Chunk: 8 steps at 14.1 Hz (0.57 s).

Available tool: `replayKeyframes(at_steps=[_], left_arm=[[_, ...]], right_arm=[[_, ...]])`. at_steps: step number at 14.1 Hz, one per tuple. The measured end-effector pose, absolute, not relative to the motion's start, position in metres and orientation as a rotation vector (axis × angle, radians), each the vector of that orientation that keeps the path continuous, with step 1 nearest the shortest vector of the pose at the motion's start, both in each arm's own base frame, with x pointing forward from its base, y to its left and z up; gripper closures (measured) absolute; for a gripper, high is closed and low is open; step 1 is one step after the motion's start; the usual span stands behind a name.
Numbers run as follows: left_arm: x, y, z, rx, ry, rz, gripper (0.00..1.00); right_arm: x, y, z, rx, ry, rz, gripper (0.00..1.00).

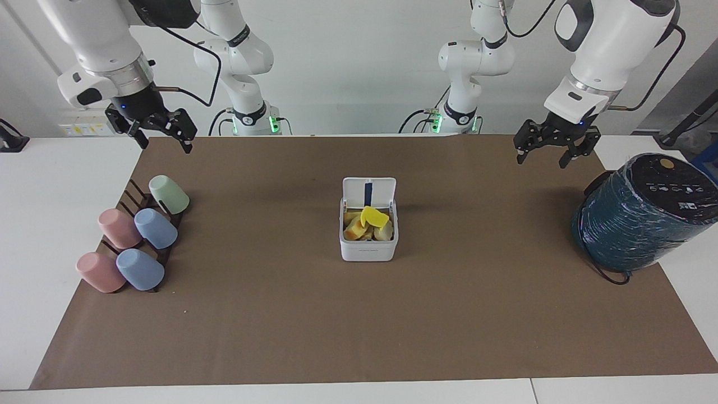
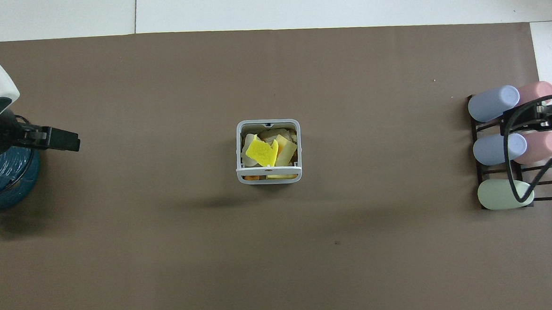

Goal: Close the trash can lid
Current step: 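Reach the left gripper toward the white trash bin's open top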

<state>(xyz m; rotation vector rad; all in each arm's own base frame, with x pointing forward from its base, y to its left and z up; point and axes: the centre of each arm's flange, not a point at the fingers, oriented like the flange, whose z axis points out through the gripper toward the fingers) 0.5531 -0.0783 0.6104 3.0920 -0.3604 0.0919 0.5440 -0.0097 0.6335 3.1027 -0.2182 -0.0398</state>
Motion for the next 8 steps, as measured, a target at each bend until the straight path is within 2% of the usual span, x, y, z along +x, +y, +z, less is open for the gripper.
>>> replayKeyframes(at_steps=[4, 8], left_arm=[[0.541, -0.144, 0.604, 3.078, -0.401, 0.109, 0.0], [0.505, -0.226, 0.587, 3.066, -0.401, 0.109, 0.0]], right_arm=[[0.544, -0.01, 0.633, 3.103, -0.218, -0.04, 0.0], [0.544, -0.01, 0.633, 3.103, -0.218, -0.04, 0.0]])
